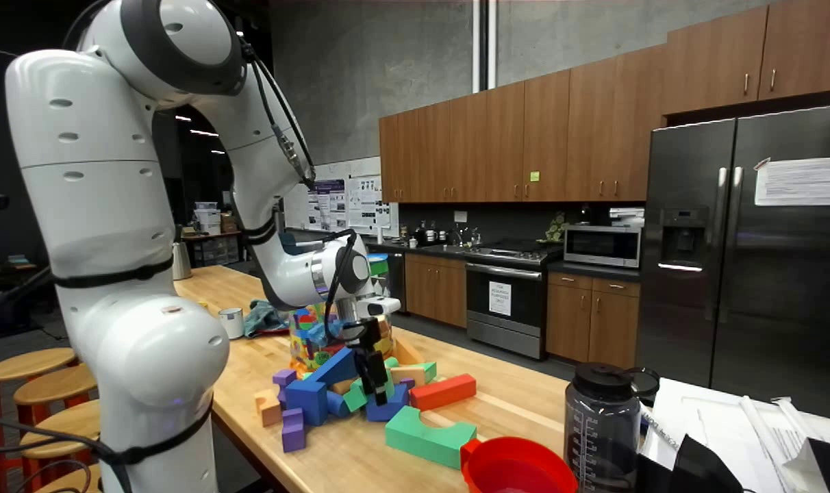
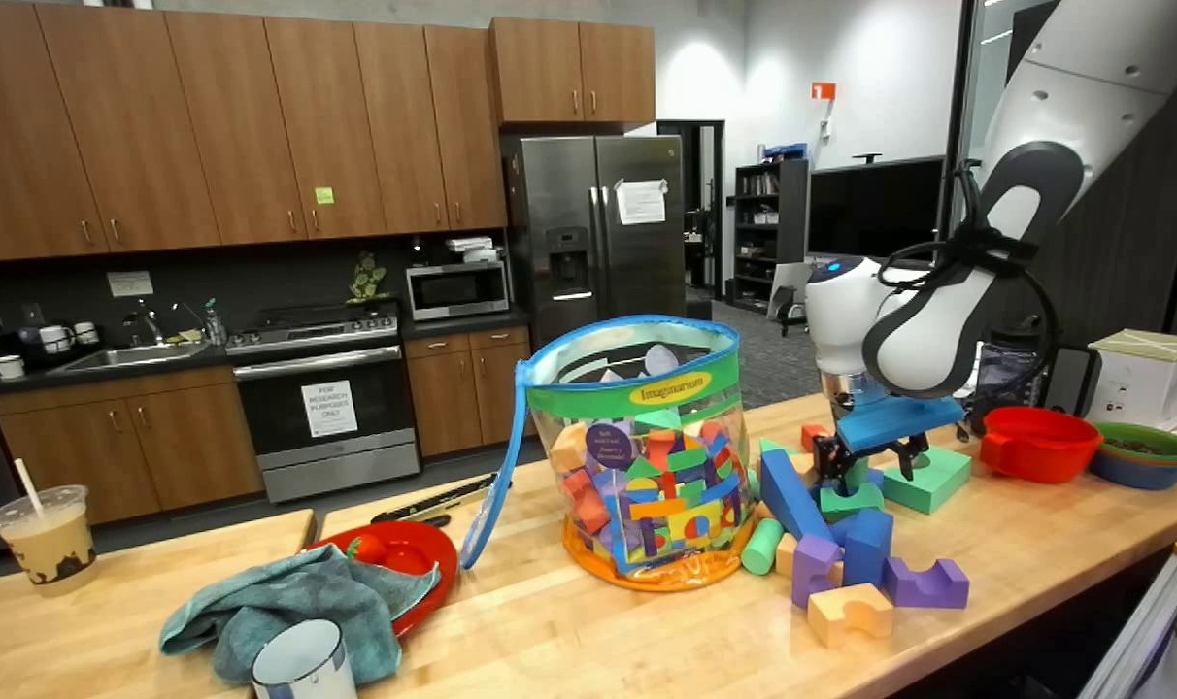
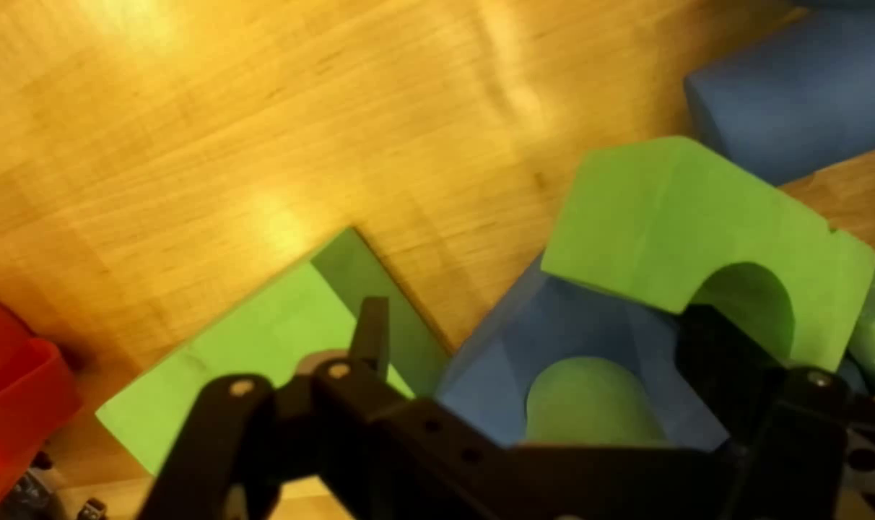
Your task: Pick the block with a circle in the middle and place it on the block with a stacking stand
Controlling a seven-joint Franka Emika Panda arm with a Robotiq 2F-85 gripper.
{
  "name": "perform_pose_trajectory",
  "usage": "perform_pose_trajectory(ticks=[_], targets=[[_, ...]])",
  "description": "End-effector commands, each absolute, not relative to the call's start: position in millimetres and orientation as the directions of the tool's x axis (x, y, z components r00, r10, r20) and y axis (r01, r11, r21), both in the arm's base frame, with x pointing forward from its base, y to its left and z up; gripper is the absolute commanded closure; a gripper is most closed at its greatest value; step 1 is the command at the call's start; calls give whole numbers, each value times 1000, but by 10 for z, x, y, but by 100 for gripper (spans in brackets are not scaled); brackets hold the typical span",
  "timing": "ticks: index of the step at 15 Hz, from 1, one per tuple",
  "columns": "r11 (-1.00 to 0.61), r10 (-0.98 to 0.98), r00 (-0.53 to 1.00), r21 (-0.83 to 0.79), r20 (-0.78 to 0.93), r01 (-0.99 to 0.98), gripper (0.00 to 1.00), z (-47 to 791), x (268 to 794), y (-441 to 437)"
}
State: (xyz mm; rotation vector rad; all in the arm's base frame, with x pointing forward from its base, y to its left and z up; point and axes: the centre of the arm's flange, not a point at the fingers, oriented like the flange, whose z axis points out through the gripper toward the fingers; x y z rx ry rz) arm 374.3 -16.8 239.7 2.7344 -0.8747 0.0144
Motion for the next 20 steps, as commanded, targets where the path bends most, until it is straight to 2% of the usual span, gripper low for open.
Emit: perform_pose_trajectory(ticks=[1,7,16,20], targets=[[-760,-609,793,282,8,-586,0,2574,3750,-142],[-716,-661,744,380,-100,-585,0,2667,3684,-71],[-647,-694,719,410,32,-643,0,2683,3732,-103],[-658,-688,726,414,10,-629,0,2640,3781,-97]])
